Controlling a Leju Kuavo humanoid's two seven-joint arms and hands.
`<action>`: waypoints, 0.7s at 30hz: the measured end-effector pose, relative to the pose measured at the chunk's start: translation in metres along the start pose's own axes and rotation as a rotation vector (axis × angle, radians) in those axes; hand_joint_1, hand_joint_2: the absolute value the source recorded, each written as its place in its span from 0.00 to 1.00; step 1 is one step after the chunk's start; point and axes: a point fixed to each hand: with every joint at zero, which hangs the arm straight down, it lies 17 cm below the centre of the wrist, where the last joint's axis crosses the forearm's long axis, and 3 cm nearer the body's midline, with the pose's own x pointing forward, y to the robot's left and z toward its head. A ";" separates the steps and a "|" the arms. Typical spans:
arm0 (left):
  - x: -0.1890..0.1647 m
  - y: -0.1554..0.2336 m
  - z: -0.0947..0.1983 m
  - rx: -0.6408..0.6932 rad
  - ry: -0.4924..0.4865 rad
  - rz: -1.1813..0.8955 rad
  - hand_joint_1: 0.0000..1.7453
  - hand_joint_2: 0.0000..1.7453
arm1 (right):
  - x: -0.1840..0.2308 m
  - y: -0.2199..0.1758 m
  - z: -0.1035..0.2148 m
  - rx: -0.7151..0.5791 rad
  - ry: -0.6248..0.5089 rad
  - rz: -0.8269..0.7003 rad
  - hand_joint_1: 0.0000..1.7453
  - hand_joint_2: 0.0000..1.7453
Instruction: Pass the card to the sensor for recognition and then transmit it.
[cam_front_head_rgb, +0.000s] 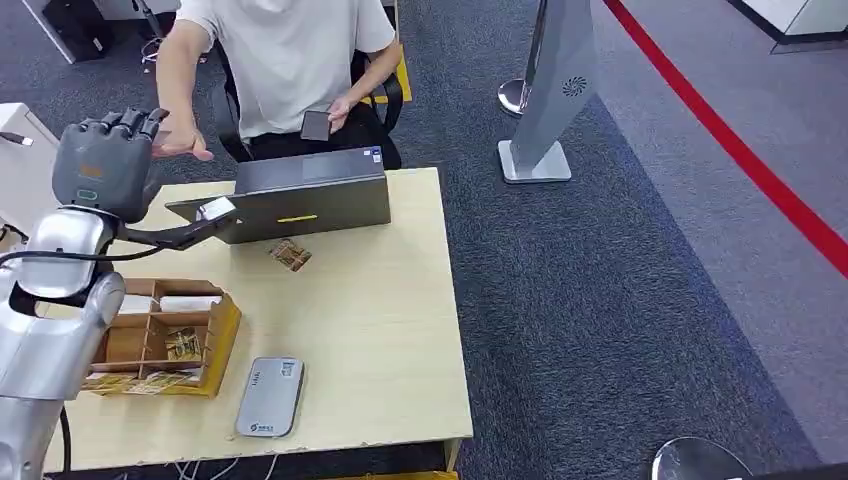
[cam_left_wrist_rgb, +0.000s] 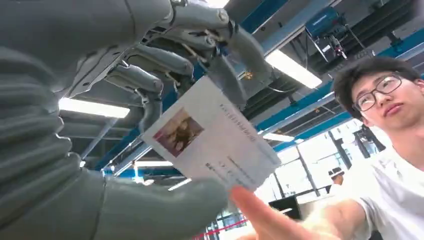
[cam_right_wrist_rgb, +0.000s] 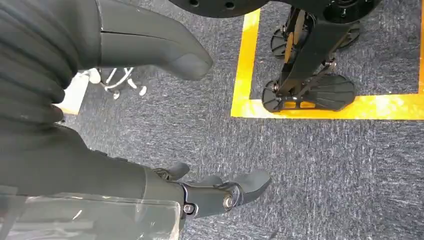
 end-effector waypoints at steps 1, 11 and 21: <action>0.000 -0.001 0.000 -0.001 0.001 0.000 0.00 1.00 | 0.000 0.000 0.000 0.000 0.001 0.000 0.00 1.00; 0.015 -0.046 0.072 -0.129 -0.011 0.110 0.00 1.00 | -0.007 0.004 0.000 -0.003 0.029 -0.044 0.00 1.00; 0.045 -0.050 0.139 -0.170 -0.064 0.163 0.00 1.00 | -0.014 0.006 0.001 -0.007 0.047 -0.075 0.00 1.00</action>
